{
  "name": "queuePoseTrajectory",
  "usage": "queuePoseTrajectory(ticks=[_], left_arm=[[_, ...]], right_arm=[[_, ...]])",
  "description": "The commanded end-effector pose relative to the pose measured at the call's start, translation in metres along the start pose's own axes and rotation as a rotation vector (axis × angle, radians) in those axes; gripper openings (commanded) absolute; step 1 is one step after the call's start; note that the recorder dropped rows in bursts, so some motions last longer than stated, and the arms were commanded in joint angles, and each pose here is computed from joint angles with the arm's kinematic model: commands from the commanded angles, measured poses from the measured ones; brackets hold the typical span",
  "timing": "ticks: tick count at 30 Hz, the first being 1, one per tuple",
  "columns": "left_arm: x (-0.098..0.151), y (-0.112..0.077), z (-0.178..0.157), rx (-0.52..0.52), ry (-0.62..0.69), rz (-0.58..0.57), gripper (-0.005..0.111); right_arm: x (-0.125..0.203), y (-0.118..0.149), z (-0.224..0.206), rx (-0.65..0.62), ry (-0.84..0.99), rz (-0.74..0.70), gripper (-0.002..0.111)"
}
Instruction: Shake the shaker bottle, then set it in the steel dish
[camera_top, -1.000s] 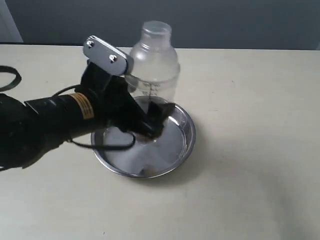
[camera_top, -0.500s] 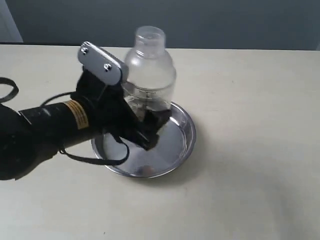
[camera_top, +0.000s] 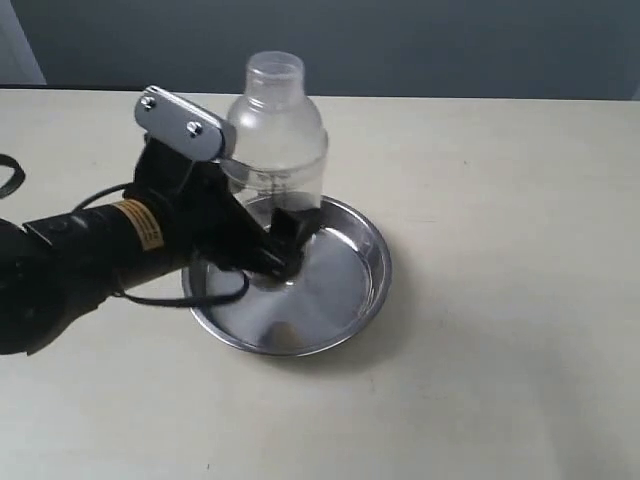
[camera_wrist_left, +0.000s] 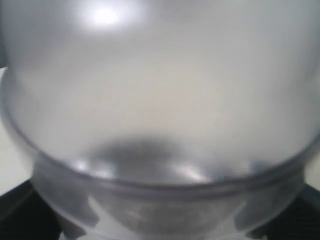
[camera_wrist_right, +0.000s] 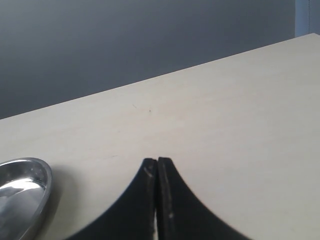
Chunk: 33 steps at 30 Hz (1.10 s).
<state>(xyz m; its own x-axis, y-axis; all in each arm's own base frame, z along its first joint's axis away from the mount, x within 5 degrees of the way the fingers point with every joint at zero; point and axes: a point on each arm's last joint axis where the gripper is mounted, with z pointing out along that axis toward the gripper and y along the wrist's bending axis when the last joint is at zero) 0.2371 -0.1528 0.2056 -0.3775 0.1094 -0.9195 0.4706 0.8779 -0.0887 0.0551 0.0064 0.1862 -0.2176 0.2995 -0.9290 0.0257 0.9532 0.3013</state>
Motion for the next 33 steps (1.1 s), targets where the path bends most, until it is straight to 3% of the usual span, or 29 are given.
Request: queuePoseTrajectory(ticks=[1,5,8,10,14,16,21,23,26,27,31,33], left_arm=[[-0.014,0.002,-0.001,0.016,-0.072,0.034,0.000],[-0.043,-0.004,-0.018,0.065,-0.175,0.017,0.000],[-0.002,0.000,-0.001,0.042,0.005,-0.025,0.000],[0.011,0.001,0.007,0.036,0.055,-0.060,0.000],[-0.043,-0.009,-0.014,0.107,-0.145,0.012,0.000],[-0.057,-0.009,-0.023,0.108,-0.199,0.023,0.000],[0.010,-0.001,0.013,0.048,0.068,-0.052,0.000],[-0.004,-0.007,0.008,0.080,0.018,-0.035,0.000],[-0.048,-0.018,-0.019,0.144,-0.179,0.017,0.000],[-0.052,-0.018,-0.023,0.146,-0.202,0.011,0.000],[-0.018,-0.013,0.000,0.108,-0.051,-0.023,0.000],[-0.025,-0.015,0.002,0.120,-0.071,-0.009,0.000]], right_arm=[[-0.001,0.000,0.000,0.003,-0.016,-0.003,-0.001],[-0.001,0.000,0.000,0.003,-0.016,-0.003,-0.001],[-0.001,0.000,0.000,0.003,-0.016,-0.003,-0.001],[-0.001,0.000,0.000,0.003,-0.016,-0.003,-0.001],[-0.001,0.000,0.000,0.003,-0.016,-0.003,-0.001],[-0.001,0.000,0.000,0.003,-0.016,-0.003,-0.001],[-0.001,0.000,0.000,0.003,-0.016,-0.003,-0.001],[-0.001,0.000,0.000,0.003,-0.016,-0.003,-0.001],[-0.001,0.000,0.000,0.003,-0.016,-0.003,-0.001],[-0.001,0.000,0.000,0.003,-0.016,-0.003,-0.001],[-0.001,0.000,0.000,0.003,-0.016,-0.003,-0.001],[-0.001,0.000,0.000,0.003,-0.016,-0.003,-0.001]])
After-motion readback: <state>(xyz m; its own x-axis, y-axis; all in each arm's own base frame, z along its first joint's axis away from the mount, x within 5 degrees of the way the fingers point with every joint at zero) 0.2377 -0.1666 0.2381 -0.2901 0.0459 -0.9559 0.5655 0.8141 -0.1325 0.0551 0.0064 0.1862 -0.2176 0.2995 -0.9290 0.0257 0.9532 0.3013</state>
